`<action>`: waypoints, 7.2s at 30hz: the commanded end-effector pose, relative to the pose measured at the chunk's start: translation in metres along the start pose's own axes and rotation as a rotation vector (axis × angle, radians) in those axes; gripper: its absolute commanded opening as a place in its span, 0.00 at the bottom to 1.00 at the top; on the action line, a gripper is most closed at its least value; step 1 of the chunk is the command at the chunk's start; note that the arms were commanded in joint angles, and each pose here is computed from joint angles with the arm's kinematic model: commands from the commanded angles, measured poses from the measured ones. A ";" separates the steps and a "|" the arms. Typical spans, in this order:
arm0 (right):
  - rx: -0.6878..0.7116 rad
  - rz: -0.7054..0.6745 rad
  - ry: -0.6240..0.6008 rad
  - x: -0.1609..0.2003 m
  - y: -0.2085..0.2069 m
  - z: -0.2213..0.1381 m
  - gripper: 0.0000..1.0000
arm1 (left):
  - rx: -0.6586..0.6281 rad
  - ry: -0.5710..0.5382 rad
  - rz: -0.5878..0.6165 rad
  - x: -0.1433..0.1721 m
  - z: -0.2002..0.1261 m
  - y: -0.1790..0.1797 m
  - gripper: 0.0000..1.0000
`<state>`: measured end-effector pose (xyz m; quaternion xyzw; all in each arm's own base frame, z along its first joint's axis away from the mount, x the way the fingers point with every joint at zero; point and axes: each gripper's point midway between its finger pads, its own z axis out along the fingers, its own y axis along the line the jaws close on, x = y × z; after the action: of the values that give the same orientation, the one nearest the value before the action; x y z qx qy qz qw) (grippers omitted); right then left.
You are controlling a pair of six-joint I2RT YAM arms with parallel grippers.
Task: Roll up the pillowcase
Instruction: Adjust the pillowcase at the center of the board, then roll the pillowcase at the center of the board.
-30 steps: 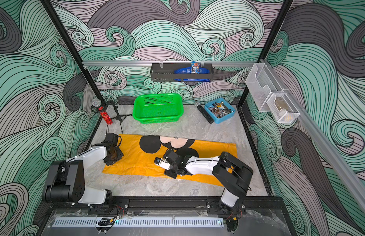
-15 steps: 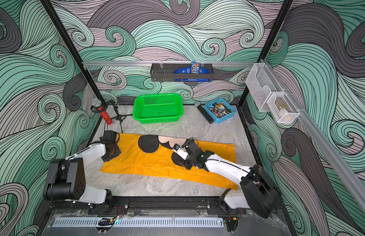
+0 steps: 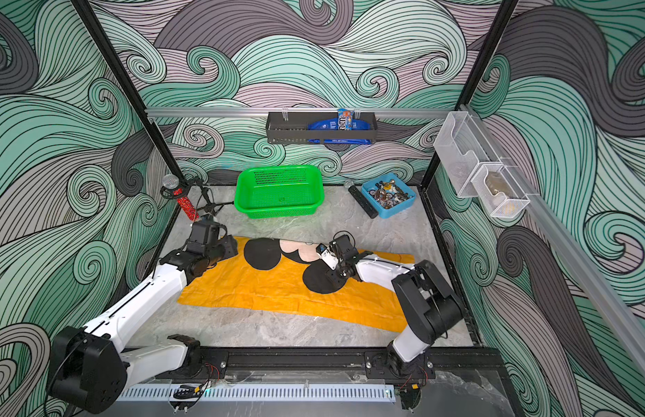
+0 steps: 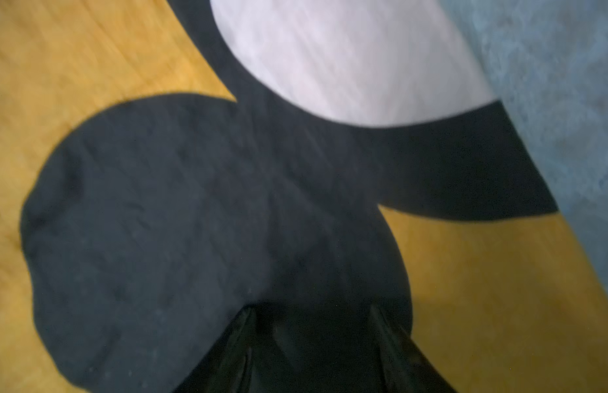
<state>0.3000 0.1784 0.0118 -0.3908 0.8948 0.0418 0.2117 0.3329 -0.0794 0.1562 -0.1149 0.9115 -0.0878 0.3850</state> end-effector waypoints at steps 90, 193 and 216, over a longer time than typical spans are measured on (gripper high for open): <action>0.565 1.405 0.166 0.209 -0.195 -0.120 0.00 | 0.987 0.344 0.744 0.224 0.045 -0.352 0.96; 0.390 1.579 0.339 0.189 -0.046 -0.134 0.67 | 1.046 0.424 0.376 0.183 0.098 -0.454 0.74; 0.282 1.566 0.205 0.176 -0.041 -0.104 0.42 | 1.113 0.413 0.324 0.179 0.112 -0.470 0.52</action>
<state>0.1797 0.0017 0.0329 0.3916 0.9175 0.0138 0.0678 0.3526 -0.5828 0.0728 0.2621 0.8012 -0.4969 0.2060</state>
